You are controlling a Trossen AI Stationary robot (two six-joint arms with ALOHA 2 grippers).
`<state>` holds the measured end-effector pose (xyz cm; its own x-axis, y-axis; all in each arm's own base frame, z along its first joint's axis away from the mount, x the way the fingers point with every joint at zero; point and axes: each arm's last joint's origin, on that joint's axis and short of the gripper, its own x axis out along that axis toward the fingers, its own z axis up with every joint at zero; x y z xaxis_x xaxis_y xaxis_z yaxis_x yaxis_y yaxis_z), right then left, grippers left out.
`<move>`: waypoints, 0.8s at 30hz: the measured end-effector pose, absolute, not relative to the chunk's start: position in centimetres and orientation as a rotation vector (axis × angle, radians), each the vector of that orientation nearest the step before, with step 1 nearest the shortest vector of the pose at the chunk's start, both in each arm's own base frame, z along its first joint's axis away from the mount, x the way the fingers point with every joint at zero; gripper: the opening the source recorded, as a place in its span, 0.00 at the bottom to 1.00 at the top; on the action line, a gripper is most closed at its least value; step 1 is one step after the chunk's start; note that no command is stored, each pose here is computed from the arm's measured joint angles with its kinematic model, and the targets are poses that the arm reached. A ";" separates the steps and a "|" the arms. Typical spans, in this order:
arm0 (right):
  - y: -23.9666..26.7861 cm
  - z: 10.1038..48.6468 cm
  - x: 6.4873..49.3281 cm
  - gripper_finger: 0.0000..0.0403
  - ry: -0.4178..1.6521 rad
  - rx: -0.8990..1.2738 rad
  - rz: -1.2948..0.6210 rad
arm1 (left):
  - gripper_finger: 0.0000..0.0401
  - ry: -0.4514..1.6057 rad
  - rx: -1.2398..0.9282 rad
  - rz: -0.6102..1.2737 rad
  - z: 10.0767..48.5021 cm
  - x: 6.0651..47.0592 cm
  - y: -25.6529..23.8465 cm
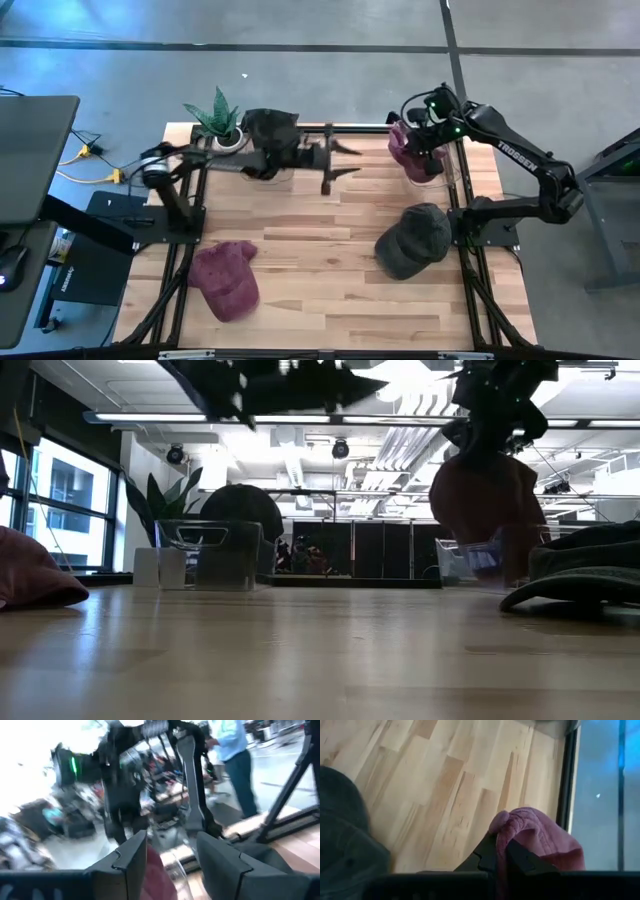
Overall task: Pick & Place hat
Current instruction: Put the right red cap into the right transparent bin
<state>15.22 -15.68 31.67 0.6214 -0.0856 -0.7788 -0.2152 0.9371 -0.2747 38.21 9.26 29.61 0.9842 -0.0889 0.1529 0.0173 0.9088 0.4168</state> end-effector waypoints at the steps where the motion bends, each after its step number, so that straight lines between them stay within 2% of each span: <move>1: -15.6 31.8 15.2 0.01 0.890 -0.369 0.080 | 0.42 -0.156 0.400 -0.072 29.5 38.8 10.4; 5: -15.3 32.3 15.1 0.01 0.824 -0.370 0.098 | 0.47 -0.142 0.361 -0.153 28.9 42.0 13.9; 8: -15.1 32.6 15.1 0.01 0.777 -0.353 0.105 | 0.55 -0.088 0.335 -0.213 28.0 44.5 15.4; 13: -14.6 32.9 15.1 0.01 0.751 -0.335 0.116 | 0.72 -0.007 0.322 -0.157 27.7 47.5 16.7; 16: -14.3 33.0 15.2 0.01 0.744 -0.328 0.129 | 0.77 0.032 0.368 -0.111 27.5 48.9 17.0; 20: -13.9 33.1 15.3 0.01 0.738 -0.330 0.136 | 0.76 0.098 0.412 -0.142 26.8 49.5 16.7; 24: -13.7 33.2 15.1 0.01 0.752 -0.325 0.116 | 0.66 0.151 0.433 -0.181 24.4 50.4 16.3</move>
<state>15.13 -13.75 33.24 0.7264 -0.0125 -0.6871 -0.2183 0.9438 -0.2480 50.40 16.32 24.41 0.9727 -0.1419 -0.1834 0.2059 0.8922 0.4019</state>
